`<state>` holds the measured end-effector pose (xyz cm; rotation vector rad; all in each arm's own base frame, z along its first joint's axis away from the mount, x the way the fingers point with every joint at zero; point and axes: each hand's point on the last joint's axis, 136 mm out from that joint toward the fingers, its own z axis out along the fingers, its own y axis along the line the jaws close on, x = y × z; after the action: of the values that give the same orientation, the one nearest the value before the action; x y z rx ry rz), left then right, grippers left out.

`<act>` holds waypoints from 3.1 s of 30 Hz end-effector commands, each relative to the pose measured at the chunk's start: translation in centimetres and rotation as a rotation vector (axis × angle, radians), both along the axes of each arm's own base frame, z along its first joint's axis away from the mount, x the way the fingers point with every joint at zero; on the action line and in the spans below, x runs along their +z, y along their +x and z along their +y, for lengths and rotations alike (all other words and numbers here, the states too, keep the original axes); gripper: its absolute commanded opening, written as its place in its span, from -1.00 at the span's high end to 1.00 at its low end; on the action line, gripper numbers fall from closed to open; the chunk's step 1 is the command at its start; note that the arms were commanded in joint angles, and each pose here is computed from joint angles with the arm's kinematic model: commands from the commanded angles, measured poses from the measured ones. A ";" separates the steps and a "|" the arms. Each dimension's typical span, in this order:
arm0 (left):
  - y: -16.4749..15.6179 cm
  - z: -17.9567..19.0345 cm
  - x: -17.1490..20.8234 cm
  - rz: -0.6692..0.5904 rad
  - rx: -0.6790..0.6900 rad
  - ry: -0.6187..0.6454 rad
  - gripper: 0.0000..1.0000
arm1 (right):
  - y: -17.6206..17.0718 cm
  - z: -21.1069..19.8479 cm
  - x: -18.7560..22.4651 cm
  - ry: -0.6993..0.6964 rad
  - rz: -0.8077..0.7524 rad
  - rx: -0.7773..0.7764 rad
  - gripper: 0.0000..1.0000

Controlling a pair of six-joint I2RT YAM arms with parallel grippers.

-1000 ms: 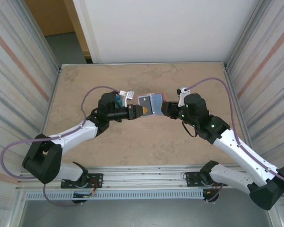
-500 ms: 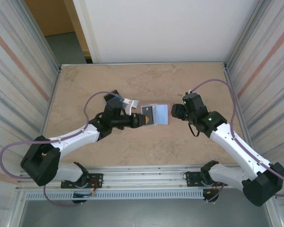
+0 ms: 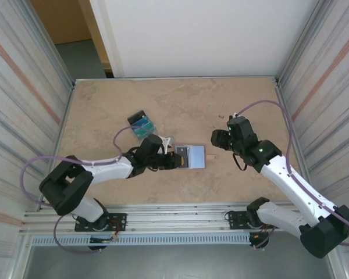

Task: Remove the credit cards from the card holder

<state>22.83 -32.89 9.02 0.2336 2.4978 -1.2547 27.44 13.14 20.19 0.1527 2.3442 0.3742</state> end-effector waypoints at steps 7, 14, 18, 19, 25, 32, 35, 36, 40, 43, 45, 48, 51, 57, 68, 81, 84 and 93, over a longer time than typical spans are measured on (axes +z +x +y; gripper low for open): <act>0.1 -1.5 -0.4 0.028 -0.017 -0.056 0.74 | -0.7 3.4 -0.3 0.168 0.017 0.122 -0.28; 0.2 -1.8 -1.8 0.060 -0.024 -0.045 0.69 | -0.5 4.3 -3.9 0.135 0.141 0.139 -0.21; 0.6 -1.6 -2.2 0.068 -0.014 -0.049 0.67 | -0.4 4.8 -5.2 0.139 0.185 0.144 -0.19; 0.7 -1.5 -2.2 0.069 -0.013 -0.050 0.66 | -0.4 5.0 -5.5 0.140 0.196 0.145 -0.19; 0.9 -0.6 -2.9 0.060 -0.001 -0.001 0.31 | -0.6 5.8 -7.4 0.143 0.279 0.155 -0.21; 1.1 1.3 -3.6 0.027 0.027 0.121 0.06 | -0.5 6.6 -8.2 0.165 0.312 0.168 0.00; 1.2 2.1 -3.4 0.007 0.047 0.158 0.03 | -0.7 6.9 -8.2 0.168 0.313 0.179 0.02; 1.1 2.3 -3.3 0.004 0.048 0.164 0.03 | -0.7 7.0 -8.2 0.170 0.313 0.183 0.02; 0.7 2.5 -3.7 0.010 0.046 0.180 0.08 | -1.1 7.9 -8.5 0.203 0.328 0.220 0.15; 0.4 2.4 -4.1 0.018 0.044 0.183 0.10 | -1.3 8.4 -8.9 0.219 0.353 0.238 0.19; 0.1 2.3 -4.4 0.023 0.045 0.192 0.10 | -1.5 8.6 -9.5 0.223 0.375 0.245 0.19; -0.4 2.2 -4.8 0.024 0.048 0.218 0.11 | -1.8 8.9 -10.4 0.226 0.409 0.257 0.23; -0.7 2.4 -5.1 0.019 0.061 0.250 0.10 | -2.1 9.4 -11.0 0.250 0.432 0.275 0.26; -0.1 4.1 -4.7 -0.019 0.136 0.318 -0.08 | -2.7 10.3 -11.8 0.277 0.468 0.315 0.30; 2.3 5.6 -2.6 -0.142 0.204 0.440 -0.21 | -3.1 11.0 -13.4 0.274 0.538 0.369 0.33; 2.3 2.5 -4.4 -0.105 0.111 0.392 0.27 | -3.5 11.4 -15.5 0.278 0.601 0.384 0.38; 2.2 2.2 -4.7 -0.101 0.100 0.381 0.33 | -3.4 11.6 -15.9 0.288 0.608 0.385 0.38; 3.1 2.4 -6.0 -0.088 0.119 0.388 0.45 | -2.9 11.5 -16.5 0.337 0.615 0.365 0.40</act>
<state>25.26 -30.14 2.88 0.2164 2.6288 -0.6781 24.62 24.53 3.95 -0.0196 2.9000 0.9809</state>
